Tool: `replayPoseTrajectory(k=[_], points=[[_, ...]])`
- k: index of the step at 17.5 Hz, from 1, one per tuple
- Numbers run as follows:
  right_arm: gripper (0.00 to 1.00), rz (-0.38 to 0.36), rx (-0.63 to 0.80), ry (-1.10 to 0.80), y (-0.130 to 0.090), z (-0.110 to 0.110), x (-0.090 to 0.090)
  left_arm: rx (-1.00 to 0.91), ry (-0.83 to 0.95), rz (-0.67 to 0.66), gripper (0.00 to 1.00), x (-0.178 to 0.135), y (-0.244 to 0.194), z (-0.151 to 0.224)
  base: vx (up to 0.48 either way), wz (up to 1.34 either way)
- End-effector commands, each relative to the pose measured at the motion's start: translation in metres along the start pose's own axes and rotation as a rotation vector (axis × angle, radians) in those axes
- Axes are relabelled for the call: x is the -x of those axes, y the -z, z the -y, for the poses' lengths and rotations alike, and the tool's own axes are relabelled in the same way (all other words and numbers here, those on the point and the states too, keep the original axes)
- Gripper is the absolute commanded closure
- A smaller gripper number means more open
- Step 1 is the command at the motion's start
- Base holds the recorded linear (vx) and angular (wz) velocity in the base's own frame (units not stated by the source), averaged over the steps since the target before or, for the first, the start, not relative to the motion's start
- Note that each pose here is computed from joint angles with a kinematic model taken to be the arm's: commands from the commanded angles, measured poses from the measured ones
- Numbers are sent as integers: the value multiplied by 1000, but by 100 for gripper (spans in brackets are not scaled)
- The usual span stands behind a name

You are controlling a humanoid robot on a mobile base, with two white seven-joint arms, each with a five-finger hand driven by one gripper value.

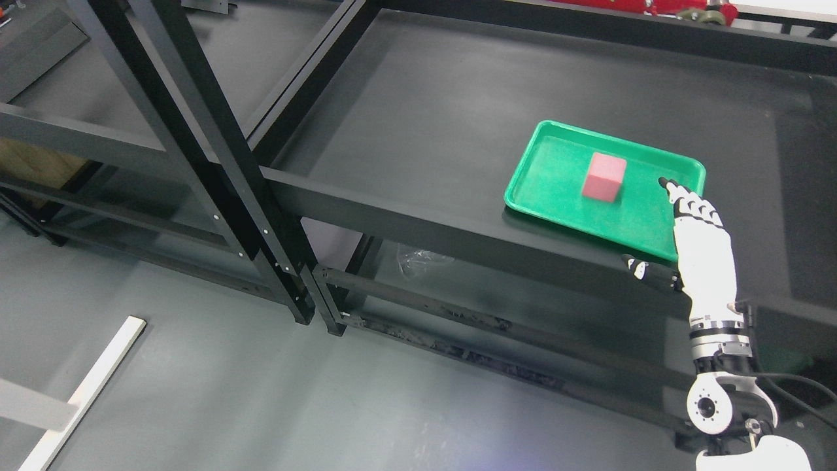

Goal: Pick pink block from left shelf to tray
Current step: 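Approach the green tray, bringing the right hand toward the pink block, then lower the right hand over the pink block and close fingers around it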

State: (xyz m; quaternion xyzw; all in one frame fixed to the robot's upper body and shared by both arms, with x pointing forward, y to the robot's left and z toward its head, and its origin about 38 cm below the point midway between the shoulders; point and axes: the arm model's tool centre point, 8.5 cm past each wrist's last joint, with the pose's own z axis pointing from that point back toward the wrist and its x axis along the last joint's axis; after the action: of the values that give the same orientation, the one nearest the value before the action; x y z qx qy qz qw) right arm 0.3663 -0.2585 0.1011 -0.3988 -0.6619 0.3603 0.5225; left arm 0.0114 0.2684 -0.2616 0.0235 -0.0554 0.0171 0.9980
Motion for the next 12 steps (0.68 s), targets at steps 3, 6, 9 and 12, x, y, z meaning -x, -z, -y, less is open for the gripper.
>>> replayPoseTrajectory(k=[3, 6, 9, 12], points=[[2, -21, -40, 4, 7, -5, 3, -16, 5, 40, 0, -20, 1, -11, 274, 116], [2, -43, -140, 0, 11, -17, 8, -16, 5, 40, 0, -20, 1, -11, 266, 84], [2, -35, -239, -2, 11, -38, 3, -16, 5, 40, 0, -20, 1, -11, 208, 41], [2, -39, -287, -23, 10, -52, 2, -16, 5, 40, 0, -20, 1, -11, 171, 28]])
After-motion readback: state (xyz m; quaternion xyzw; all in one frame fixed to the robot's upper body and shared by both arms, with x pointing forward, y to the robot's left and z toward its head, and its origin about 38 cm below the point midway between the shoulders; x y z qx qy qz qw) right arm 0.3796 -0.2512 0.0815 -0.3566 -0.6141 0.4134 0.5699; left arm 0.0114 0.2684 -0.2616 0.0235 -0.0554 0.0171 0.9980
